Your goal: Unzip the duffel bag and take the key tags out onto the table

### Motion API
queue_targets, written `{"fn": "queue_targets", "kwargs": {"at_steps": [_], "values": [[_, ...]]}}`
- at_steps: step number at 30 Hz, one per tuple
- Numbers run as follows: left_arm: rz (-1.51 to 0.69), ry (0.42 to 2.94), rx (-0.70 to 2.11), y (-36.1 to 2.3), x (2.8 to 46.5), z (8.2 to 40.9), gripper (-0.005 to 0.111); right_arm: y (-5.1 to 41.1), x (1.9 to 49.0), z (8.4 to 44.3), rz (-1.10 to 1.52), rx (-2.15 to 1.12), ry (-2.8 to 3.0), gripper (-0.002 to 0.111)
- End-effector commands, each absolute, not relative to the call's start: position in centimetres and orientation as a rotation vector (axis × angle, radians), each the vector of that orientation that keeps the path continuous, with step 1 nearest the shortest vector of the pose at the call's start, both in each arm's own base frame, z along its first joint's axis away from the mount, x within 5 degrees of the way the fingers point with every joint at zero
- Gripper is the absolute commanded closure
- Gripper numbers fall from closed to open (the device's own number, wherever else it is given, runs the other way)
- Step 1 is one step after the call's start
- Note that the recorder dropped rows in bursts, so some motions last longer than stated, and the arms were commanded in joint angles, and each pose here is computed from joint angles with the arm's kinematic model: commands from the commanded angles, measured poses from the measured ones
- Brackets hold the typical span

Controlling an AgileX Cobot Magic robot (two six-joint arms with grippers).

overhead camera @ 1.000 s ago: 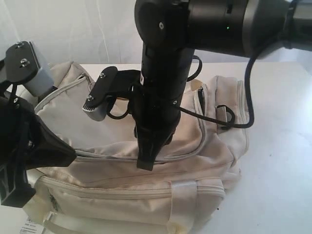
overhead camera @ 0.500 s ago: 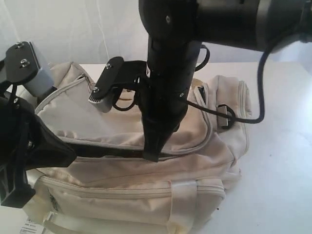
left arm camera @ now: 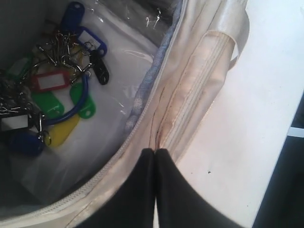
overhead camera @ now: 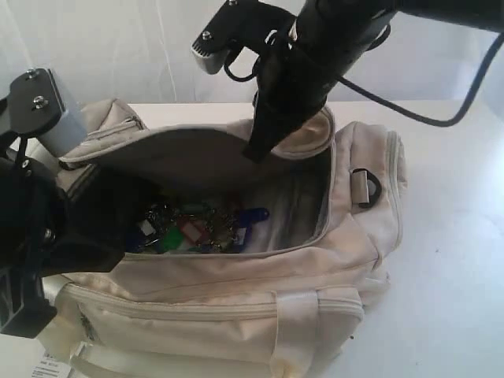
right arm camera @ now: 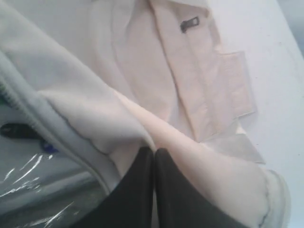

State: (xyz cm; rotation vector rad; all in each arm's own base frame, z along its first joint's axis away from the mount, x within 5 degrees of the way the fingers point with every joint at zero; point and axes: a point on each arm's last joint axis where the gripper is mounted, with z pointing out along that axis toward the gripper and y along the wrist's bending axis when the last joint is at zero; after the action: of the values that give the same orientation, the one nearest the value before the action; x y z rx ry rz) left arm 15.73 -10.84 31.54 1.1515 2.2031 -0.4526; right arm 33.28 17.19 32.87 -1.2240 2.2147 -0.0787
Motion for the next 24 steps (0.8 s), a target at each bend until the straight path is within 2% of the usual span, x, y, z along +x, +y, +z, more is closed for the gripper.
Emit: {"fn": "queue_targets", "kwargs": {"at_steps": [1,10,15,17,18,19,20,21,24], "values": [[-0.514,2.215,1.147,-11.1,15.3,31.5,0.107,15.4,37.4,33.2,-0.116,-1.067,2.162,0.108],[-0.541,2.222,1.146,-11.2,15.2,31.5,0.107,13.4,46.5,32.1,-0.182,-0.898,2.081,0.108],[-0.547,2.223,1.145,-11.2,15.2,31.5,0.107,12.1,49.4,30.8,-0.144,-0.693,2.045,0.107],[-0.547,2.225,1.147,-11.2,15.1,31.5,0.107,11.7,49.7,29.9,-0.153,-0.685,2.082,0.090],[-0.548,2.226,1.148,-11.2,15.1,31.5,0.107,11.6,49.7,29.4,-0.139,-0.663,2.123,0.070],[-0.548,2.226,1.148,-11.2,15.1,31.5,0.107,11.6,49.7,29.3,-0.127,-0.644,2.137,0.063],[-0.549,2.227,1.150,-11.2,15.1,31.5,0.107,11.5,49.7,29.1,-0.107,-0.607,2.164,0.044],[-0.549,2.227,1.150,-11.2,15.1,31.5,0.107,11.5,49.7,29.0,-0.103,-0.599,2.169,0.039],[-0.550,2.230,1.153,-11.2,15.1,31.5,0.107,11.4,49.0,30.5,-0.079,-0.542,2.168,0.038]]}}
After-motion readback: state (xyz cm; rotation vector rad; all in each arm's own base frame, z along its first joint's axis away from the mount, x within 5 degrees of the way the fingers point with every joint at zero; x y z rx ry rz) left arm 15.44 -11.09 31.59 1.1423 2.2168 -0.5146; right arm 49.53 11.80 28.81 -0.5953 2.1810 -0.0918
